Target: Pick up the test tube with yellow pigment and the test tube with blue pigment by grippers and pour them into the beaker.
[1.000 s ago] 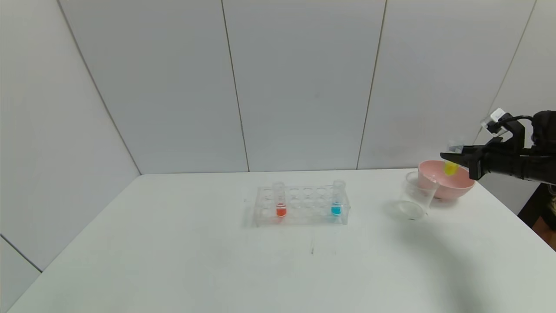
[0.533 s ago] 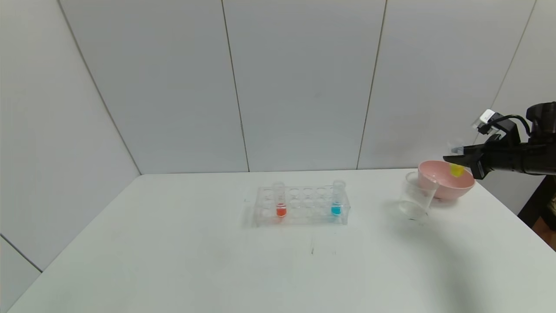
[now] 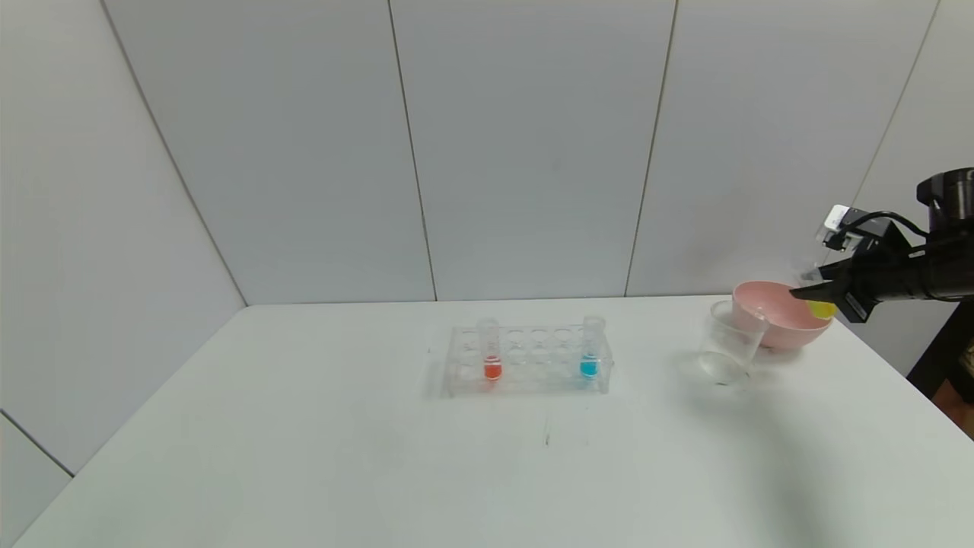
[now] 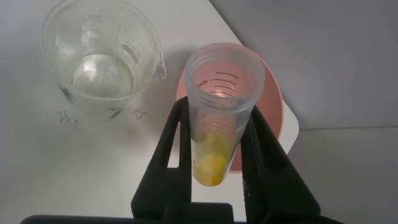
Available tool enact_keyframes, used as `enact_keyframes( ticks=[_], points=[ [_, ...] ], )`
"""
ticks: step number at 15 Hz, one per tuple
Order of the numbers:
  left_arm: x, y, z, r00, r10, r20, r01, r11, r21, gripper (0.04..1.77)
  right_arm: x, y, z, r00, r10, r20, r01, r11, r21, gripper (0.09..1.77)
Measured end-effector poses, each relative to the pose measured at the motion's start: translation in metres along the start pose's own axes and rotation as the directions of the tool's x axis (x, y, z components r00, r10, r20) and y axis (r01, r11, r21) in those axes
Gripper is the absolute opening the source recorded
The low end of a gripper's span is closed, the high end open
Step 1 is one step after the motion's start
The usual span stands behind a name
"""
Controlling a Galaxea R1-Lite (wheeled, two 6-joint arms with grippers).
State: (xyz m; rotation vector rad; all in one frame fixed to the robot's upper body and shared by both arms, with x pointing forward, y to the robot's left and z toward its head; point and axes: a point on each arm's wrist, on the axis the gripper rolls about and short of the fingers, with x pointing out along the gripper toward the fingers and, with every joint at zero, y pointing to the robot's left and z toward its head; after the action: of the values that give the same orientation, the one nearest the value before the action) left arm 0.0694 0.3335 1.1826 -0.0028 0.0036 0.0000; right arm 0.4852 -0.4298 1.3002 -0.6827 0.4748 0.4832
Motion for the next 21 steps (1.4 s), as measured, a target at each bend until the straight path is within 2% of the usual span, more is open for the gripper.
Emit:
enact_keyframes(
  ticks=[5,8,11,14,19,21],
  points=[
    [0.000,0.000,0.000,1.000,0.000,0.000,0.000,1.000,0.000,1.76,-0.009,0.003,0.026,0.993,0.079,-0.088,-0.080,0.997,-0.017,0.52],
    [0.000,0.000,0.000,1.000,0.000,0.000,0.000,1.000,0.000,1.76,-0.014,0.002,0.039,0.984,0.093,-0.150,-0.100,0.994,-0.037,0.52],
    [0.000,0.000,0.000,1.000,0.000,0.000,0.000,1.000,0.000,1.76,-0.010,-0.002,0.050,0.979,0.065,-0.196,-0.079,0.995,-0.065,0.52],
    [0.000,0.000,0.000,1.000,-0.001,0.000,0.001,1.000,0.000,1.76,-0.004,-0.001,0.053,0.970,0.047,-0.237,-0.071,0.993,-0.093,0.52],
    [0.000,0.000,0.000,1.000,0.000,0.000,0.000,1.000,0.000,1.76,0.001,0.013,0.054,0.941,0.096,-0.324,-0.135,0.986,-0.101,0.52],
    [0.000,0.000,0.000,1.000,0.000,0.000,0.000,1.000,0.000,1.76,0.005,0.017,0.055,0.935,0.113,-0.337,-0.155,0.983,-0.101,0.52]
  ],
)
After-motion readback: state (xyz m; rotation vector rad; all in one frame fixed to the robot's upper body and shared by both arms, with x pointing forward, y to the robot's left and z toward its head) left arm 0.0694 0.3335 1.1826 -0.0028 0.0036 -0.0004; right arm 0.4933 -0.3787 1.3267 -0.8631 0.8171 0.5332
